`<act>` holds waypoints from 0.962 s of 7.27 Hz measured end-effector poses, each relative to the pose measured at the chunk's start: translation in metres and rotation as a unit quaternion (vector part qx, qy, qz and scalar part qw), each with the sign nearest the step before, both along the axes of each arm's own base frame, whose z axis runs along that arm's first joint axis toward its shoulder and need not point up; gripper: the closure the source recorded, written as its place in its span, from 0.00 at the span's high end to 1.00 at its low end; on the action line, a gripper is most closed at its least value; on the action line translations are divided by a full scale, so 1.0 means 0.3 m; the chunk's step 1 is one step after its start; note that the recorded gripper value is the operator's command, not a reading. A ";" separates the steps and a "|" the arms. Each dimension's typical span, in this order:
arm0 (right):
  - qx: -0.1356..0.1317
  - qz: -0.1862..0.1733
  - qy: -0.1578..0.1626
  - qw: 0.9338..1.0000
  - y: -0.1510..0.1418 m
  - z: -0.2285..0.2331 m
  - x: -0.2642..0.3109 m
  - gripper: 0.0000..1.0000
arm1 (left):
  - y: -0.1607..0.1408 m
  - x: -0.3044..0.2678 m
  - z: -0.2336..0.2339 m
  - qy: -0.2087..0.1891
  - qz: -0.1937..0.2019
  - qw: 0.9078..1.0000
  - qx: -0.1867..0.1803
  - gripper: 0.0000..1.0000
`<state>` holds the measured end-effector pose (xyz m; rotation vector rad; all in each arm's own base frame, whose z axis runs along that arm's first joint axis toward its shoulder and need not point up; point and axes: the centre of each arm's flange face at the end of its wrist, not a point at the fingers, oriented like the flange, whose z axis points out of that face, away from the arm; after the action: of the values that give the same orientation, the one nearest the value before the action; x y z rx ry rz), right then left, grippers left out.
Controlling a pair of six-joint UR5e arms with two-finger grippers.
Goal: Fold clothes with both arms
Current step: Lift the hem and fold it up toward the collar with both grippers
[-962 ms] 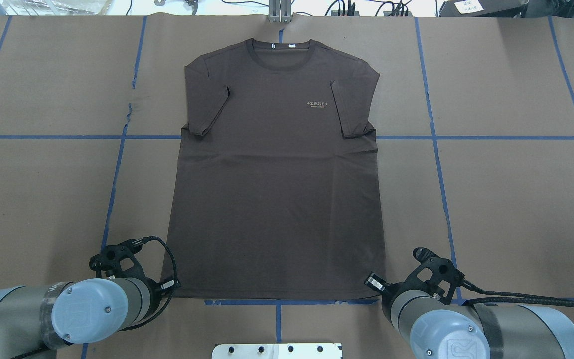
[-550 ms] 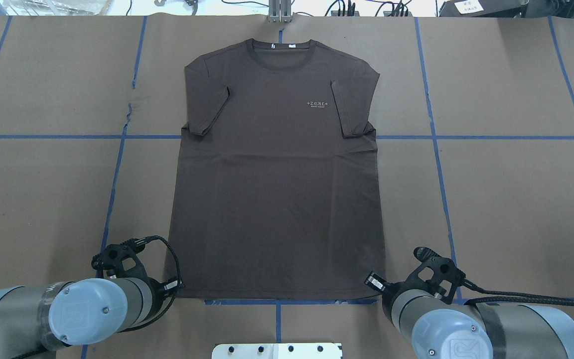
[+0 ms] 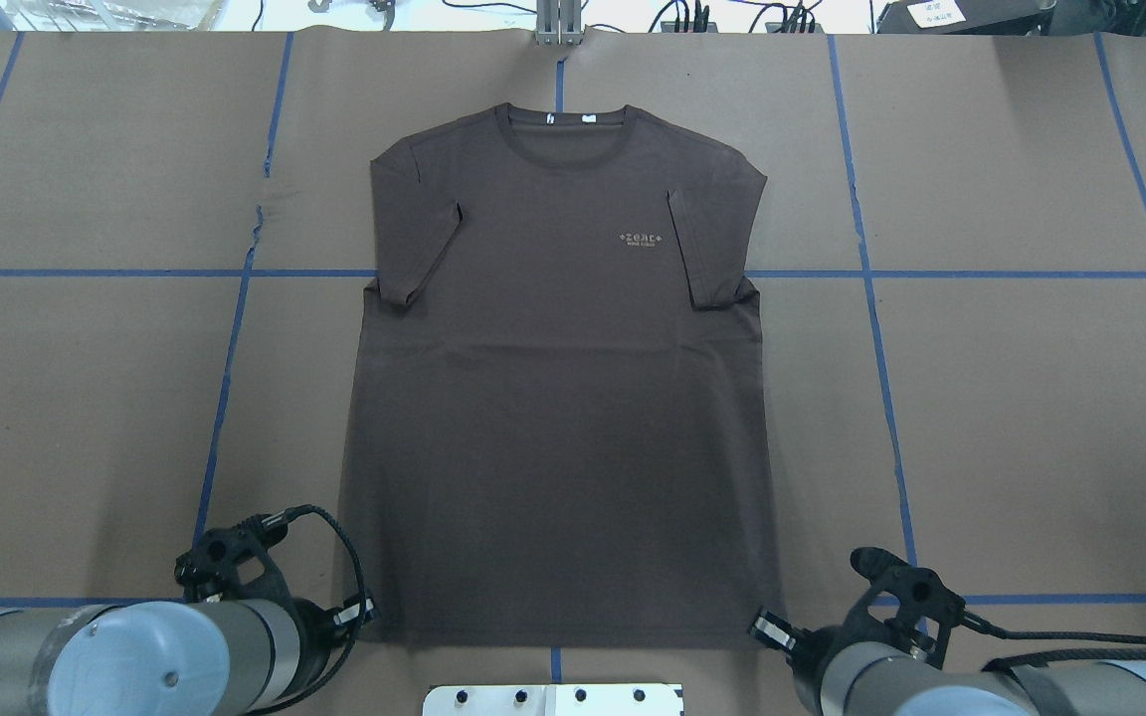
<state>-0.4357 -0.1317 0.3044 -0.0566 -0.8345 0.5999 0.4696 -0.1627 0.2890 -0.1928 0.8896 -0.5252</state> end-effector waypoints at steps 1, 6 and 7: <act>-0.001 -0.002 -0.015 1.000 0.001 -0.041 0.058 0.00 | 0.053 -0.035 -0.055 0.009 0.001 1.000 -0.020 0.00; 0.072 0.079 0.003 0.994 -0.487 -0.106 0.034 0.00 | -0.447 -0.039 -0.149 -0.014 -0.041 0.993 0.111 0.00; 0.083 0.081 0.020 0.993 -0.620 -0.101 0.013 0.00 | -0.592 -0.028 -0.143 -0.018 -0.060 0.989 0.134 0.00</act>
<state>-0.4319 -0.3177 0.2741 0.1752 -0.8532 0.6793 0.4610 -0.3403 0.2462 0.1153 0.9308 -0.5121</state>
